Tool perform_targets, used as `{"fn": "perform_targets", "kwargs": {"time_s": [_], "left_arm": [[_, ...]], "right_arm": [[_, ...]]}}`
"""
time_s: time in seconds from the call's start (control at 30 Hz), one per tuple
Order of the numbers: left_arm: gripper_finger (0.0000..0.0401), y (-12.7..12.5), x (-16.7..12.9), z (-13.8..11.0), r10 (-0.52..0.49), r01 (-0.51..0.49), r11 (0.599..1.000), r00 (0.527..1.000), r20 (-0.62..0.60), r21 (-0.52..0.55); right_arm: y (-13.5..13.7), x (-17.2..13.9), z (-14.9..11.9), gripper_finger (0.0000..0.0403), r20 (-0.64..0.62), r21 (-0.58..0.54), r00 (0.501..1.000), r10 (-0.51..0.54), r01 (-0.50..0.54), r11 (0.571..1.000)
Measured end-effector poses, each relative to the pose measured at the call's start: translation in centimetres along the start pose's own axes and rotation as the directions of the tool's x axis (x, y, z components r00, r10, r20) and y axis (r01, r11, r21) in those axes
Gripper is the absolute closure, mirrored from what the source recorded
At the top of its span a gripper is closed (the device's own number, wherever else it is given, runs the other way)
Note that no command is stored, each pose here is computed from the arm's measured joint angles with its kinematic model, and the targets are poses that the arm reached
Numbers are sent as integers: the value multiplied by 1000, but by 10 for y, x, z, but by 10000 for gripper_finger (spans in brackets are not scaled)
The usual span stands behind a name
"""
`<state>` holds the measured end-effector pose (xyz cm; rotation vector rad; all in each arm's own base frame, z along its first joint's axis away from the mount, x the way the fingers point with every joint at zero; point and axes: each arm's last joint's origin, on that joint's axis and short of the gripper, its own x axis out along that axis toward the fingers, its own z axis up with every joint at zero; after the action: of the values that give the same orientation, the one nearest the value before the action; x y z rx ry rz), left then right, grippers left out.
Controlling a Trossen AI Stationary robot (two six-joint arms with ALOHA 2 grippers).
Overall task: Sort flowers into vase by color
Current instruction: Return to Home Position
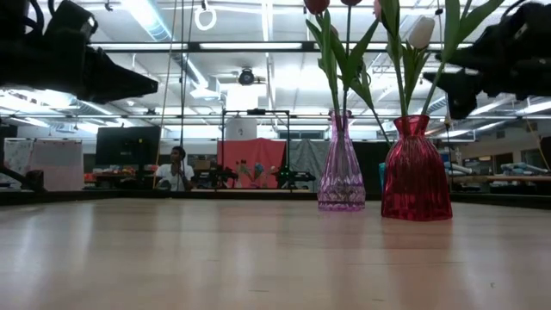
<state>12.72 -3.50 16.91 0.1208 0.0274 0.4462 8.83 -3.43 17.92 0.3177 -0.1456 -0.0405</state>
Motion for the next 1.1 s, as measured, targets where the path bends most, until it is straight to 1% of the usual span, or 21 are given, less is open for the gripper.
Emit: {"fn": "perform_targets", "kwargs": {"time_s": [0.17,0.23,0.3,0.4,0.47,0.53,0.6,0.67,0.7,0.73,0.8,0.9,0.93,0.97,1.0,1.1], "left_arm": [[238,-4,-7,3,9,-9,1000,1000,16,25],[238,-5,-9,4,24,-25,999,1000,20,34],[238,-7,-12,5,30,-31,998,999,18,51],[238,-9,-14,4,14,-15,996,1000,17,84],[238,-12,-15,3,-52,50,993,999,15,111],[238,-16,-16,2,-183,179,975,983,23,129],[238,-19,-16,2,-319,312,941,947,34,133],[238,-21,-16,1,-421,413,901,906,38,135],[238,-22,-16,1,-476,467,874,878,43,135],[238,-23,-16,1,-532,522,842,846,48,133],[238,-25,-15,1,-642,632,765,765,58,124],[238,-23,-12,-1,-744,735,667,666,54,121],[238,-22,-11,0,-760,751,649,647,61,121],[238,-21,-9,1,-758,749,652,647,77,121],[238,-19,-8,3,-746,736,666,659,97,119],[238,-15,-4,8,-673,665,740,725,148,101]], "right_arm": [[3,1,-4,206,-38,-28,999,31,-32,999],[2,1,-9,206,-80,-33,997,11,-13,999],[2,2,-10,206,-87,-50,996,-5,1,999],[3,3,-11,206,-94,-77,996,4,-12,997],[4,3,-11,206,-102,-46,994,28,-32,998],[4,3,-11,206,-108,-3,993,48,-49,999],[4,3,-11,206,-109,19,992,55,-54,998],[4,3,-11,206,-110,25,992,55,-53,998],[4,3,-11,206,-109,24,992,55,-53,998],[4,3,-11,206,-110,23,992,55,-53,998],[4,3,-11,206,-109,23,992,55,-53,998],[4,3,-11,206,-109,23,992,55,-53,998],[4,3,-11,206,-109,23,992,55,-53,998],[4,3,-11,206,-110,23,992,56,-53,998],[4,3,-11,206,-110,23,992,56,-53,998],[4,3,-11,206,-110,22,992,56,-54,998]]}}
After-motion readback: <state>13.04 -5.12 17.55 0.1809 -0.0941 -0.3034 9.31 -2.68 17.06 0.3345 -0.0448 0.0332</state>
